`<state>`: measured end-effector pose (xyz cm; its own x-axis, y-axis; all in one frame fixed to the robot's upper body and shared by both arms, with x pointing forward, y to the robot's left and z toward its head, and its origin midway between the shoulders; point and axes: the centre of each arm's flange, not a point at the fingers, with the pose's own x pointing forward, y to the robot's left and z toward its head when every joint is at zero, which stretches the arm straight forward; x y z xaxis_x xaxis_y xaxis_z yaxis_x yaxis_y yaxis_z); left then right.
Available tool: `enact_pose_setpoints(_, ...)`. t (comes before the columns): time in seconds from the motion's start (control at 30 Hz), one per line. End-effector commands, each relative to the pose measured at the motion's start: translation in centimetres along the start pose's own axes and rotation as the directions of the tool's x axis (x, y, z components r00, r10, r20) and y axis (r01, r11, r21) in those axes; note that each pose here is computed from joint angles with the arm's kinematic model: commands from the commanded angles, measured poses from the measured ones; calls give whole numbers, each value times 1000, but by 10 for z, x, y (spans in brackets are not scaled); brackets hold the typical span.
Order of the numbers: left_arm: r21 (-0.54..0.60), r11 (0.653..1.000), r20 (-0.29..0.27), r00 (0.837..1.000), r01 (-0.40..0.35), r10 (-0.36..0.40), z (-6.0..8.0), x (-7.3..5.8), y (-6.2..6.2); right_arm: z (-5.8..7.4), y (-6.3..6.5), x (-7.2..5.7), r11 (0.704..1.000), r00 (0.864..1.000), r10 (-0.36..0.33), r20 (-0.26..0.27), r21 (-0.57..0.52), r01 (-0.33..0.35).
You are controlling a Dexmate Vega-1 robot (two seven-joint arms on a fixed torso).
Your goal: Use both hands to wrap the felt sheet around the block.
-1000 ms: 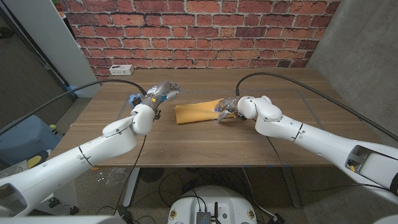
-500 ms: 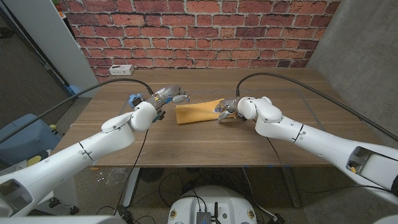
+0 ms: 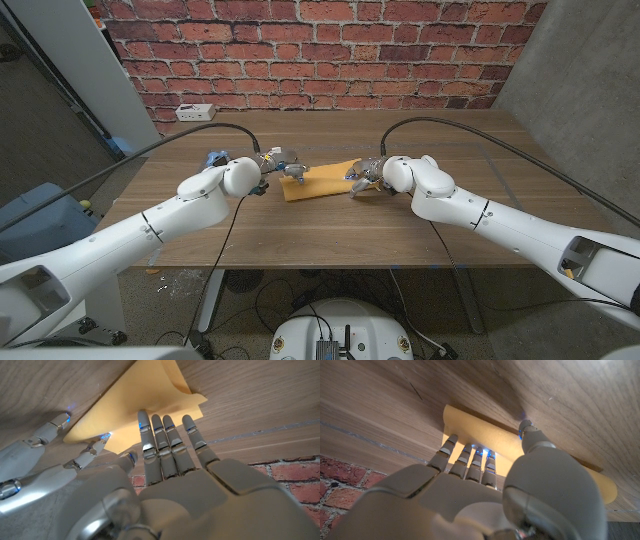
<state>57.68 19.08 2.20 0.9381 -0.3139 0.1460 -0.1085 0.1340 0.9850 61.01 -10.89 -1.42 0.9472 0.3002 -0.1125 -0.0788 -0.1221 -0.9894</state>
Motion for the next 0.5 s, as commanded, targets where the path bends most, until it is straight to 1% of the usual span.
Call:
enact_pose_setpoints(0.03,98,990,-145,986,100,-85,0,9,-3,-4,2,0,1000,1000,8,-10,8,-7)
enact_pose_setpoints(0.2,96,988,-168,981,119,-101,-2,11,-4,-5,2,1,1000,1000,21,-10,11,-20)
enact_pose_setpoints(0.5,78,989,-159,981,127,-113,-4,13,-5,-5,2,5,999,999,46,-25,1,-46)
